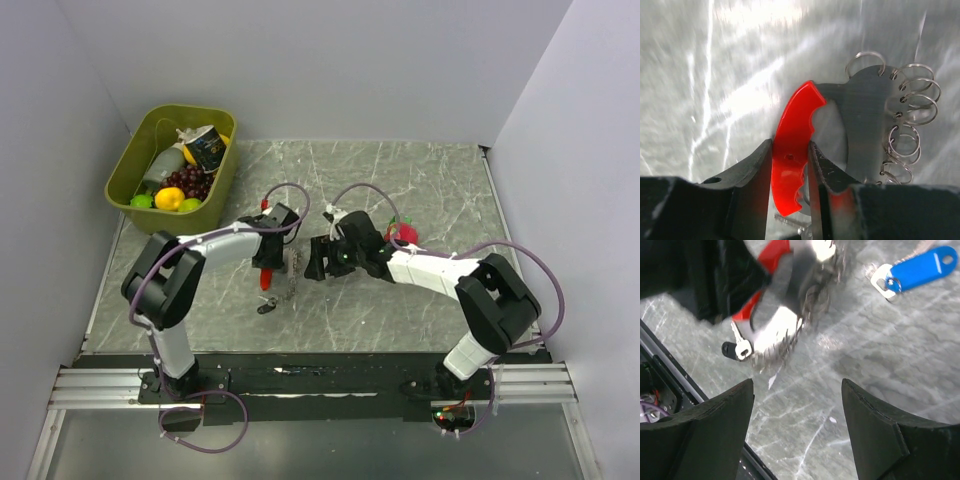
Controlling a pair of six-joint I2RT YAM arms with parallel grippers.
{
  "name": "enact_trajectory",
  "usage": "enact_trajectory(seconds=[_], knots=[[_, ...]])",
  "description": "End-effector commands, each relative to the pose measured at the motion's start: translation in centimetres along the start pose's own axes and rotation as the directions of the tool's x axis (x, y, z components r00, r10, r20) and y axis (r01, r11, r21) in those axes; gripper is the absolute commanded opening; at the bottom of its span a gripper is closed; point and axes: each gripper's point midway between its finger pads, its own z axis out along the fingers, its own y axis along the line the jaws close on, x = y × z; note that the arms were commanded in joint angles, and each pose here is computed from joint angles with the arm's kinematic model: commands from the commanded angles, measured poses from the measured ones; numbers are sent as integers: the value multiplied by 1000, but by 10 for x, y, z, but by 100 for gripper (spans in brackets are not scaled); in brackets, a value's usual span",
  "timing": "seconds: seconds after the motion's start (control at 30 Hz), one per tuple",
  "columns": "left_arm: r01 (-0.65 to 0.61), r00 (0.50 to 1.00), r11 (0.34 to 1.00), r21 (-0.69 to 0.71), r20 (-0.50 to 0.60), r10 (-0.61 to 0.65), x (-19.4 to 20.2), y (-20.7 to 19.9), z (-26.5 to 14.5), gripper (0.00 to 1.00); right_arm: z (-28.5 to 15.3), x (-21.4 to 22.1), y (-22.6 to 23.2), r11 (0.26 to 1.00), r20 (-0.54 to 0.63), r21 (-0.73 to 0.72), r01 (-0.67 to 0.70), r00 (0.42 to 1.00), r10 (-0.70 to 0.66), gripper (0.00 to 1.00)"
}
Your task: Put the keys on the keyring
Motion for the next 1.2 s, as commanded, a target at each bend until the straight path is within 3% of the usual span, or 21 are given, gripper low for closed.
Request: enact_trajectory(seconds=[0.0, 0.17, 0.2, 0.27, 0.37, 0.53, 0.67, 0.77, 0.8, 0.87, 0.9, 0.93, 0.97, 1.17], knots=[[-68, 997, 989, -128, 15, 70, -16, 13, 11, 26, -14, -13, 0, 1000, 64, 16, 17, 998, -18, 77], [-34, 997, 995, -89, 73, 40, -31, 7, -4, 39, -22, -14, 2, 999, 87, 16, 43, 995, -44, 78], [-21, 995, 998, -59, 101, 27, -36, 3, -8, 54, -23, -15, 2, 999, 92, 16, 47, 995, -49, 79], [-5, 991, 1000, -3, 137, 6, -40, 1, -25, 69, -25, -16, 7, 998, 94, 2, 64, 993, -64, 79], [31, 983, 999, 32, 178, -36, -43, 5, -44, 78, -24, -19, 16, 995, 94, -26, 94, 991, -91, 79], [99, 971, 976, 196, 195, -138, -42, 3, -69, 77, -11, -19, 37, 986, 67, -76, 147, 988, -142, 77], [155, 973, 925, 348, 111, -205, -19, 3, -67, 74, -1, -14, 59, 973, 55, -139, 185, 982, -179, 72], [211, 964, 856, 473, 46, -263, -9, 1, -67, 72, 10, -9, 72, 964, 28, -173, 202, 979, -200, 57], [229, 959, 828, 512, 25, -281, -8, -2, -69, 72, 17, -3, 72, 964, 6, -176, 200, 979, -202, 44], [259, 951, 775, 577, -14, -308, -4, -3, -72, 72, 23, -8, 79, 962, 2, -186, 198, 980, -201, 30], [270, 948, 761, 589, -25, -317, -2, -4, -73, 72, 29, -2, 79, 964, -18, -181, 193, 980, -200, 14], [284, 946, 748, 600, -45, -322, 2, -3, -74, 72, 32, -12, 81, 968, 1, -164, 190, 981, -192, 5], [286, 944, 737, 613, -51, -325, 3, -5, -75, 74, 35, -13, 81, 972, -1, -150, 184, 983, -186, 0], [347, 916, 680, 646, -80, -392, 5, 5, -76, 76, 55, -21, 77, 980, -43, -71, 185, 981, -189, 0]])
